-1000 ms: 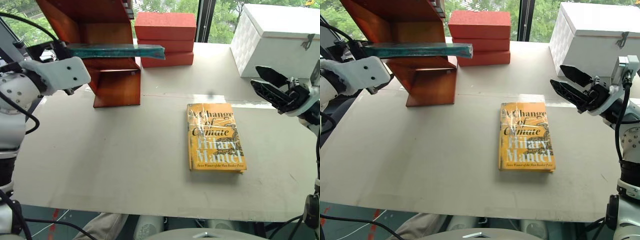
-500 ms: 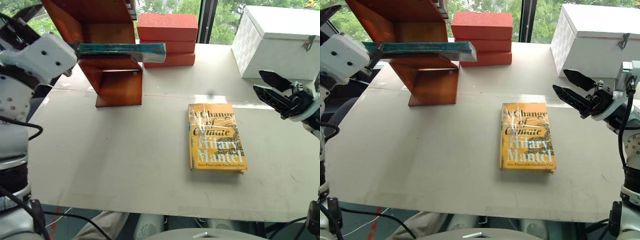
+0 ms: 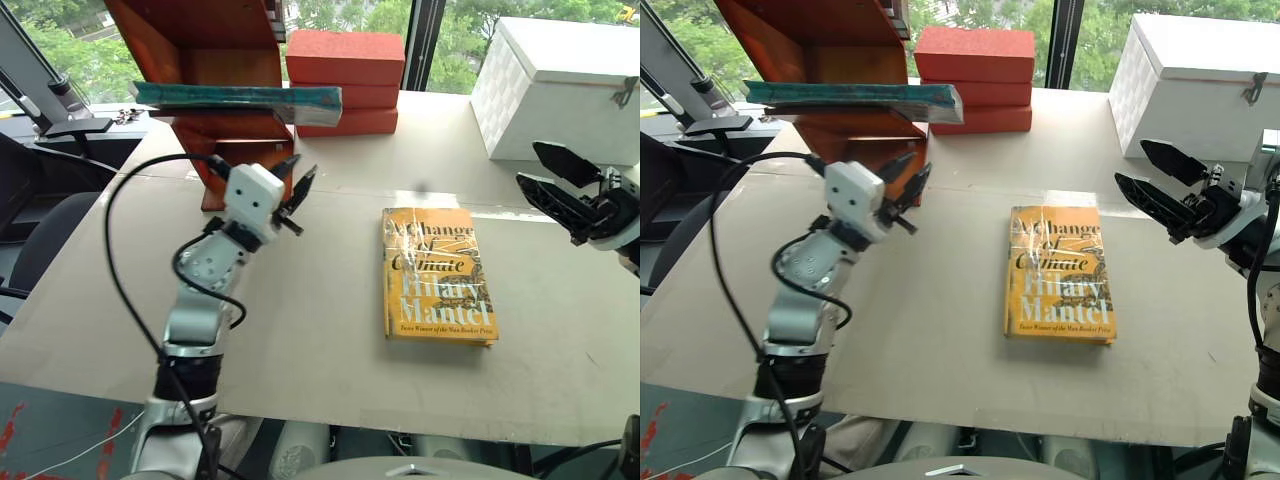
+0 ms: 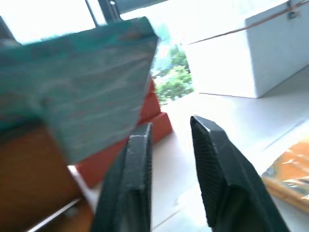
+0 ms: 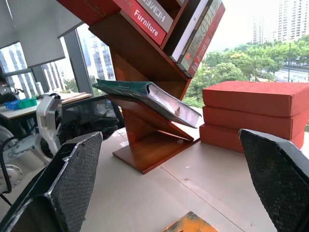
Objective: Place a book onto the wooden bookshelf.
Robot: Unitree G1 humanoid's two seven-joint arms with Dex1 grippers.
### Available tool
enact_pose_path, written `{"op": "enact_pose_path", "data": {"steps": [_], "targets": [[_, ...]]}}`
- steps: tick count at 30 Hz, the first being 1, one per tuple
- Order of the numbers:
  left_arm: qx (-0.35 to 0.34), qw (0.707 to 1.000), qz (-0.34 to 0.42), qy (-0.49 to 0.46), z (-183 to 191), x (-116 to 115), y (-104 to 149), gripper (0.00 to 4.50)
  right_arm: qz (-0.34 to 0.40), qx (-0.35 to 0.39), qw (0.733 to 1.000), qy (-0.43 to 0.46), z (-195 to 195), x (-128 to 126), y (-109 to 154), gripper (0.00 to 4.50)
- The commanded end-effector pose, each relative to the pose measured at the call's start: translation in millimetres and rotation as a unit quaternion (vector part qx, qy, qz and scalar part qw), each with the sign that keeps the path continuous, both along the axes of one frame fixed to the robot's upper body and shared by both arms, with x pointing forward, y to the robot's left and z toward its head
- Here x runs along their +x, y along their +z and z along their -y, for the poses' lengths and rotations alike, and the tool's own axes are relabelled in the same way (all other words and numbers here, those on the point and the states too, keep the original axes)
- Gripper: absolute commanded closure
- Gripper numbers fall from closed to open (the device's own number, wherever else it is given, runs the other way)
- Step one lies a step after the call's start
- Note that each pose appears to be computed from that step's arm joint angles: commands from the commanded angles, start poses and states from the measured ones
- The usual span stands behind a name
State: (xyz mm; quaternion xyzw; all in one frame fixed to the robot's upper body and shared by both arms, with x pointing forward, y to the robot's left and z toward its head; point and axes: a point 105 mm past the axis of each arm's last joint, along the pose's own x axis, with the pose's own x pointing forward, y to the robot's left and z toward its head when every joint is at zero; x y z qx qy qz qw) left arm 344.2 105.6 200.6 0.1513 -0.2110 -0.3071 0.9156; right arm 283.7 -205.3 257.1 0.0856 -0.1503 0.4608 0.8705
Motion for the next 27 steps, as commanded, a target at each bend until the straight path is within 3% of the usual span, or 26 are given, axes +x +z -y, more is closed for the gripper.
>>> {"op": "enact_pose_path", "data": {"steps": [1, 3, 8, 12, 20, 27], "targets": [[-0.035, 0.998, -0.038, -0.038, 34.7, 26.7, -18.9, 4.47, 0.047, -0.009, 0.999, -0.012, 2.1, -10.7, 19.9, 0.0], [-0.06, 0.997, -0.042, -0.019, 47.4, 47.4, -19.3, 4.47, 0.05, -0.01, 0.999, -0.013, 1.0, -12.0, 22.5, 0.0], [-0.075, 0.997, 0.0, 0.007, 79.3, 72.3, -2.1, 4.47, 0.05, -0.011, 0.999, -0.013, -1.6, -14.0, 24.7, 0.0], [-0.065, 0.99, 0.076, 0.104, 84.4, 86.6, 27.7, 4.47, 0.05, -0.011, 0.999, -0.012, -2.5, -15.3, 25.2, 0.0], [-0.046, 0.952, 0.156, 0.257, 67.1, 97.6, 49.1, 4.47, 0.045, 0.008, 0.998, 0.044, -12.6, -27.6, 30.1, 0.0], [-0.065, 0.929, 0.147, 0.332, 49.4, 102.0, 45.3, 4.47, 0.042, 0.002, 0.998, 0.046, -14.7, -26.9, 29.9, 0.0]]}}
